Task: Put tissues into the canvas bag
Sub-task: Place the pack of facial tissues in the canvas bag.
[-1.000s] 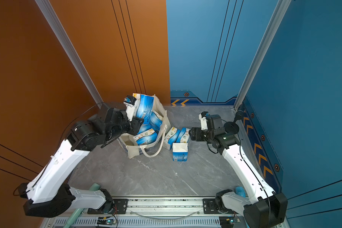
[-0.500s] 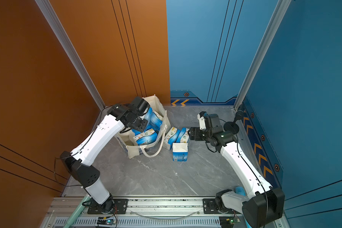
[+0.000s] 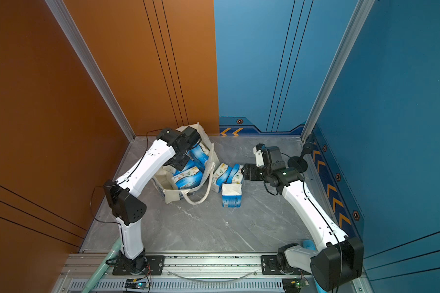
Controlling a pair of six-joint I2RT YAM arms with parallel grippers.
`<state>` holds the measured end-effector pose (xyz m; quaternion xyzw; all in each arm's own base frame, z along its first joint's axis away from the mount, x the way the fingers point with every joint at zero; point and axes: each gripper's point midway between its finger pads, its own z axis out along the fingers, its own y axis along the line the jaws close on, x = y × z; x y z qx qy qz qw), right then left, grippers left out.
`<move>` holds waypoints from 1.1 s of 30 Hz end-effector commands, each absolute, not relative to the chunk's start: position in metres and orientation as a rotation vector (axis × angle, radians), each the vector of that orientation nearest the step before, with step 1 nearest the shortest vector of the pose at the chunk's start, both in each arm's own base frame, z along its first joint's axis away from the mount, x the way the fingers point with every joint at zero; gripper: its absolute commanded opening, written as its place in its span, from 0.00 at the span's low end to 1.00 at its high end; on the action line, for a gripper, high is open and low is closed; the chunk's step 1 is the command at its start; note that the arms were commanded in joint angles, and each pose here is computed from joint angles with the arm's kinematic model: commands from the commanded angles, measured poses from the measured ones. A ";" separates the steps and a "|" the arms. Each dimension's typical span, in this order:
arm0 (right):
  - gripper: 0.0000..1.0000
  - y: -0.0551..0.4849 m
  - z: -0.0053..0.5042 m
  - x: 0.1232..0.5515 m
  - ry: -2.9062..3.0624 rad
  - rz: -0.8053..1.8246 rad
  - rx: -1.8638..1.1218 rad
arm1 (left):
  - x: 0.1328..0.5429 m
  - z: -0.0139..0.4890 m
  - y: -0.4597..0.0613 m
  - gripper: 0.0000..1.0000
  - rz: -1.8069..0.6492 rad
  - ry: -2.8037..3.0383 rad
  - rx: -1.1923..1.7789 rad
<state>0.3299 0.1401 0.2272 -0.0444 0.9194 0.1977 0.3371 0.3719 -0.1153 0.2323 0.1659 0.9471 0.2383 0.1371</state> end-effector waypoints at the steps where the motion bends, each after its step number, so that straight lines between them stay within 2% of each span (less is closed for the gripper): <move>1: 0.80 0.144 0.237 0.337 2.365 0.516 -0.124 | 0.368 0.233 -0.105 0.57 0.768 2.765 0.469; 7: 0.80 0.148 0.236 0.337 2.370 0.523 -0.132 | 0.376 0.227 -0.129 0.62 0.663 2.779 0.526; 15: 0.80 0.147 0.233 0.334 2.382 0.508 -0.143 | 0.383 0.235 -0.163 0.78 0.356 2.768 0.579; 19: 0.80 0.148 0.232 0.333 2.384 0.509 -0.149 | 0.386 0.244 -0.161 0.80 0.261 2.754 0.539; 26: 0.80 0.150 0.233 0.332 2.382 0.508 -0.157 | 0.387 0.281 -0.179 0.80 -0.088 2.632 0.498; 33: 0.80 0.155 0.230 0.330 2.392 0.506 -0.184 | 0.375 0.300 -0.202 0.77 -0.348 2.569 0.553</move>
